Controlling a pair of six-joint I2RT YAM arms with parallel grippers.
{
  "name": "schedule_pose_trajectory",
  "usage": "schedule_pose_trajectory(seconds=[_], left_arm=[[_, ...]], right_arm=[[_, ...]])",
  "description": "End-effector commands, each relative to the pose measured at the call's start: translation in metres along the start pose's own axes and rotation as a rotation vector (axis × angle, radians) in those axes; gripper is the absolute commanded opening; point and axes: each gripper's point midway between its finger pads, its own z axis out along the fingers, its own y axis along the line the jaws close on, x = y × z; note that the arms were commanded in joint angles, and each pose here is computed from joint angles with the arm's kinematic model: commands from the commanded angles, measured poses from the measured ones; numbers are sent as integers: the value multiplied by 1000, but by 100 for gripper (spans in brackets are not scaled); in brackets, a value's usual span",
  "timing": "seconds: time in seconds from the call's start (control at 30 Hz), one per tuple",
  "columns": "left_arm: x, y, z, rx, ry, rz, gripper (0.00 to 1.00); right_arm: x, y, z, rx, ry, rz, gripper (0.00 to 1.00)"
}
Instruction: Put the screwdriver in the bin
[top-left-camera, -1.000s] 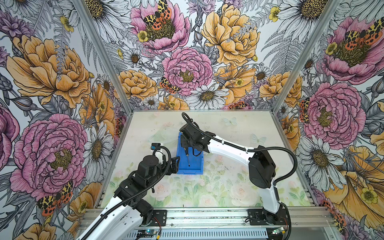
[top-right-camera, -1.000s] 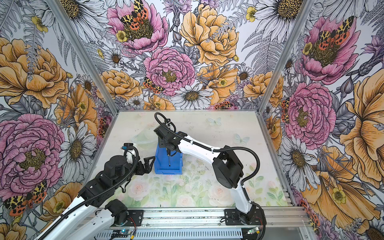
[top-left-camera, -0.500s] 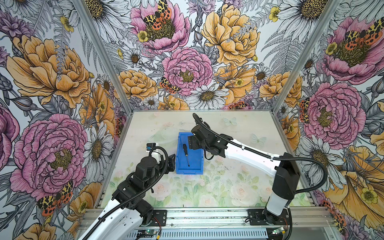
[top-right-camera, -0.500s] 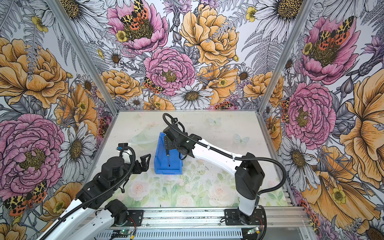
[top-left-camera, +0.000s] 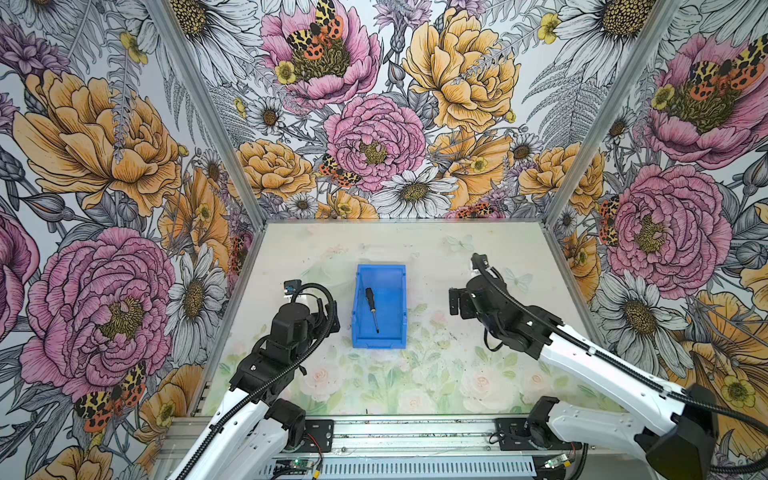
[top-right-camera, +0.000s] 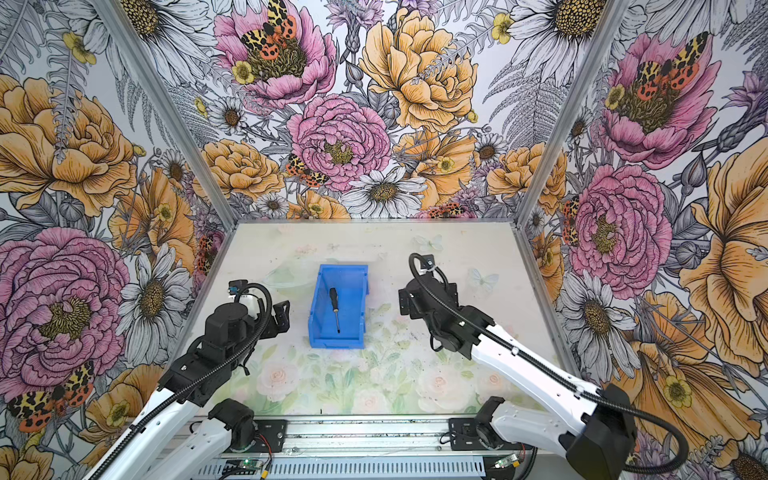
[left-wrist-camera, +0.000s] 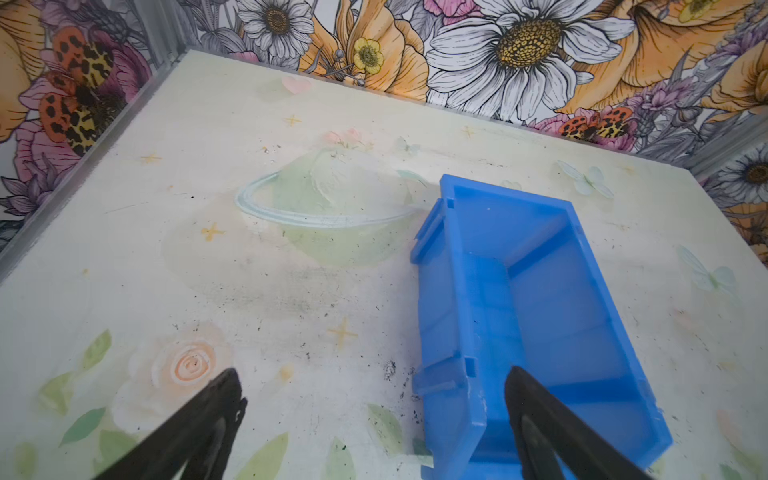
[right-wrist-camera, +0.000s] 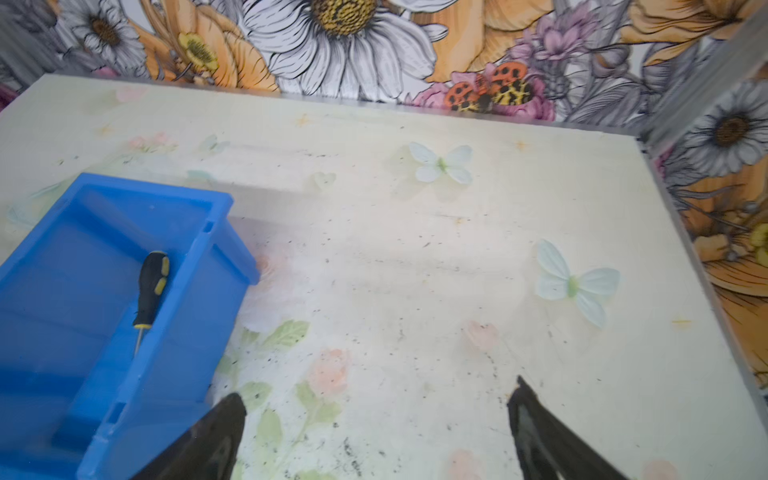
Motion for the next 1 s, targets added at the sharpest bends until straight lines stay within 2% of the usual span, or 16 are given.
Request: schedule_pose_trajectory(seconds=[0.0, 0.1, 0.2, 0.33, 0.43, 0.53, 0.67, 0.8, 0.97], left_arm=[[-11, 11, 1, -37, -35, -24, 99], [-17, 19, -1, -58, -54, -64, 99], [-19, 28, 4, -92, -66, -76, 99], [-19, 23, 16, -61, -72, 39, 99], [-23, 41, 21, -169, -88, 95, 99], [-18, 59, 27, -244, -88, 124, 99], [-17, 56, 33, -189, -183, 185, 99], [-12, 64, 40, -185, -259, 162, 98], [-5, 77, 55, -231, -273, 135, 99]], right_arm=[[-8, -41, -15, 85, -91, 47, 99], [-1, -65, -20, 134, -119, 68, 99], [15, -78, -16, 168, -128, 34, 100], [42, -95, -4, 218, -121, 9, 100], [60, -114, 1, 278, -144, 87, 99], [53, -112, 2, 241, -221, 41, 99], [48, -114, 10, 249, -287, -34, 99], [64, -126, 28, 268, -258, -31, 99], [75, -156, 41, 328, -241, 45, 99]])
